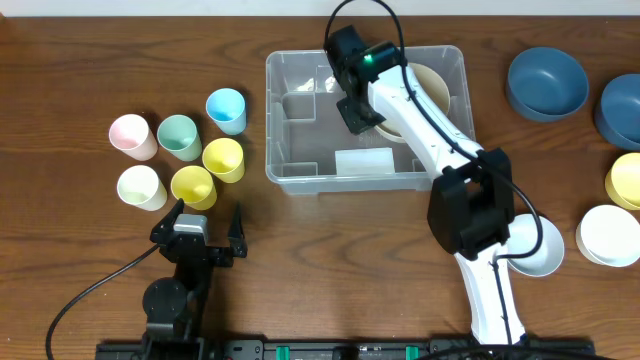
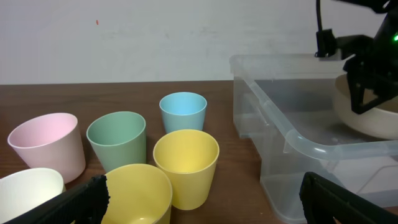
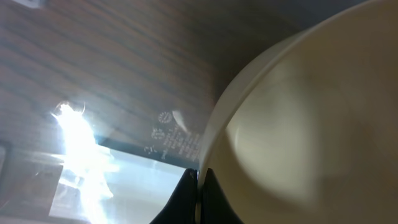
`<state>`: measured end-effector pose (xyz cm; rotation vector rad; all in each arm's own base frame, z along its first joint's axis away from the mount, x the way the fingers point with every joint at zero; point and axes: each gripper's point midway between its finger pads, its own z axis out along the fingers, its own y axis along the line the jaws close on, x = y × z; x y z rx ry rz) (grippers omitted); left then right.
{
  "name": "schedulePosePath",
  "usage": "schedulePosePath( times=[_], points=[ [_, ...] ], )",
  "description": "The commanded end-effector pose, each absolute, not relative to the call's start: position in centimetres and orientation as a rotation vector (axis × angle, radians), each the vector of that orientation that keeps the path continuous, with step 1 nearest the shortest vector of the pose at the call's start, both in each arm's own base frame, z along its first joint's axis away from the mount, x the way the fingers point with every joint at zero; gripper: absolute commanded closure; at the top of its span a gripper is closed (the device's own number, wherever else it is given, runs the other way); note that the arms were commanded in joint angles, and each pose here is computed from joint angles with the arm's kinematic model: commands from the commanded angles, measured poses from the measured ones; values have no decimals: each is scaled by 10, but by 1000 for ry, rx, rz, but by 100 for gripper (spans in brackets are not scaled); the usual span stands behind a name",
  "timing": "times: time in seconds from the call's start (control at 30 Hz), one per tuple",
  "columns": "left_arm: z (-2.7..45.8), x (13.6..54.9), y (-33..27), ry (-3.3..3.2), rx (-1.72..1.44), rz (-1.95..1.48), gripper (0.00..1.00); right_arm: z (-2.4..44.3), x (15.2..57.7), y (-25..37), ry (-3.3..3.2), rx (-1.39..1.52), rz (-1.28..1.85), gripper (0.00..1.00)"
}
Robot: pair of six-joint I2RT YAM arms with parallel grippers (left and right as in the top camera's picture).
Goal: Pack container
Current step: 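Lower the cream bowl into the bin and release it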
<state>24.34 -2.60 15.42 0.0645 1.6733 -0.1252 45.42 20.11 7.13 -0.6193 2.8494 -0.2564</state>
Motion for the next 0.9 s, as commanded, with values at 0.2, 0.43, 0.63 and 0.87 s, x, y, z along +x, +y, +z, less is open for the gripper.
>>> schedulePosePath(
  times=[0.2,0.43,0.63,0.87],
  points=[
    [138,243,-27,1718,80,-121,2,65,469,190,2818,-590,-342,99],
    [138,243,-27,1718,80,-121,2,66,473,179,2816,-561,-371,54],
    [138,243,-27,1718,80,-121,2,68,474,174,2821,-552,-374,50],
    [138,243,-27,1718,80,-121,2,100,467,184,2781,-560,-317,49]
  ],
)
